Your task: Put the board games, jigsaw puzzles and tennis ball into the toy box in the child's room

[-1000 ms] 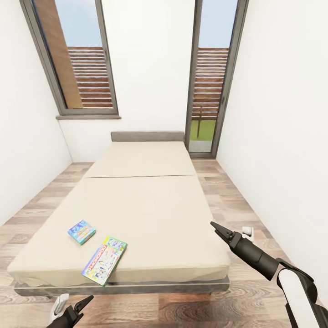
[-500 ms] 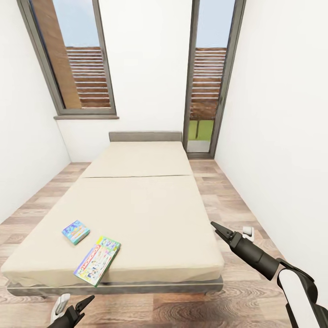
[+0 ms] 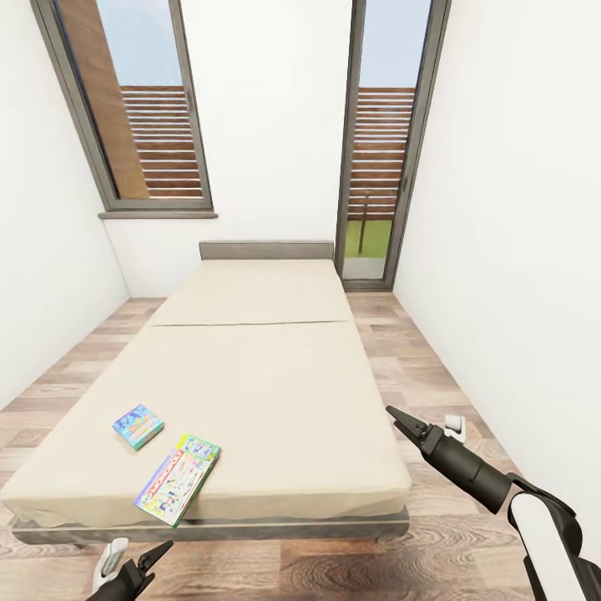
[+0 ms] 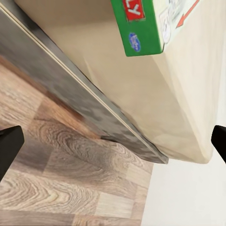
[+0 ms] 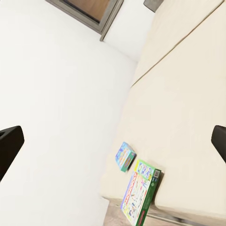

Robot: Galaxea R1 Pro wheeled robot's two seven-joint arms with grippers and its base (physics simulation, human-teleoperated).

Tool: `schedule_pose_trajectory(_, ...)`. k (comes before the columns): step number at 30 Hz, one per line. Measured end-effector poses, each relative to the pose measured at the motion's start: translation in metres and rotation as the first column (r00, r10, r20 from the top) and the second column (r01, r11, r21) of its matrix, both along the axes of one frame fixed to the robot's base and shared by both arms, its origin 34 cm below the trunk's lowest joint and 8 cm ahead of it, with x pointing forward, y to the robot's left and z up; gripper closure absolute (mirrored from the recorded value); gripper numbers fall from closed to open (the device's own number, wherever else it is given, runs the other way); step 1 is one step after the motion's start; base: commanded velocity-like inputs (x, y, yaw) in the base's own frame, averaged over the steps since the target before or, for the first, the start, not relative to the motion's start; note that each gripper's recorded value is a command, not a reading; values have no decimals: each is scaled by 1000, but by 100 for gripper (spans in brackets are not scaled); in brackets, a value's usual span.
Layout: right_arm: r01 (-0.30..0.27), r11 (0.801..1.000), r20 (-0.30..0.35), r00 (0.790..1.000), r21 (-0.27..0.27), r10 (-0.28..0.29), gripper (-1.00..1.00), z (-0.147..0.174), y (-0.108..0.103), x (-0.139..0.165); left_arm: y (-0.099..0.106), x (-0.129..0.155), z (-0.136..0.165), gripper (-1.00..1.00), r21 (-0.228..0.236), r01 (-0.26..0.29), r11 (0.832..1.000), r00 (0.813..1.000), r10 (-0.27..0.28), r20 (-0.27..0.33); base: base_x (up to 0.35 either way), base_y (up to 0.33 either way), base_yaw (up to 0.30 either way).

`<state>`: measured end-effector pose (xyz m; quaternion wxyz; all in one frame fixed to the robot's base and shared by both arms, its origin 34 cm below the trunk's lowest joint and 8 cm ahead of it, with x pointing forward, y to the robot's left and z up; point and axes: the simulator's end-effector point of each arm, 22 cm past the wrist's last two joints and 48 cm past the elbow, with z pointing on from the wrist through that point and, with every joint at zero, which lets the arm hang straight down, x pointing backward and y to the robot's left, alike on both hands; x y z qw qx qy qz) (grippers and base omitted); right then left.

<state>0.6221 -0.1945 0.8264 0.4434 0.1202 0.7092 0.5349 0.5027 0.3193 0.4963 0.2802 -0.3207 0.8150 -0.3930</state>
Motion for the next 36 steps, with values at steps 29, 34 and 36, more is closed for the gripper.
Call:
schedule_pose_trajectory(29,-1,1000,-1,1000,0,1,-100,30,1,4,0,4,31,-100,0,0,1000,1000,0,-1,0,0,0)
schedule_pose_trajectory(34,-1,1000,-1,1000,0,1,-100,30,1,4,0,4,31,-100,0,0,1000,1000,0,-1,0,0,0)
schedule_pose_trajectory(36,-1,1000,-1,1000,0,1,-100,30,1,4,0,3,30,-100,0,0,1000,1000,0,-1,16,0,0)
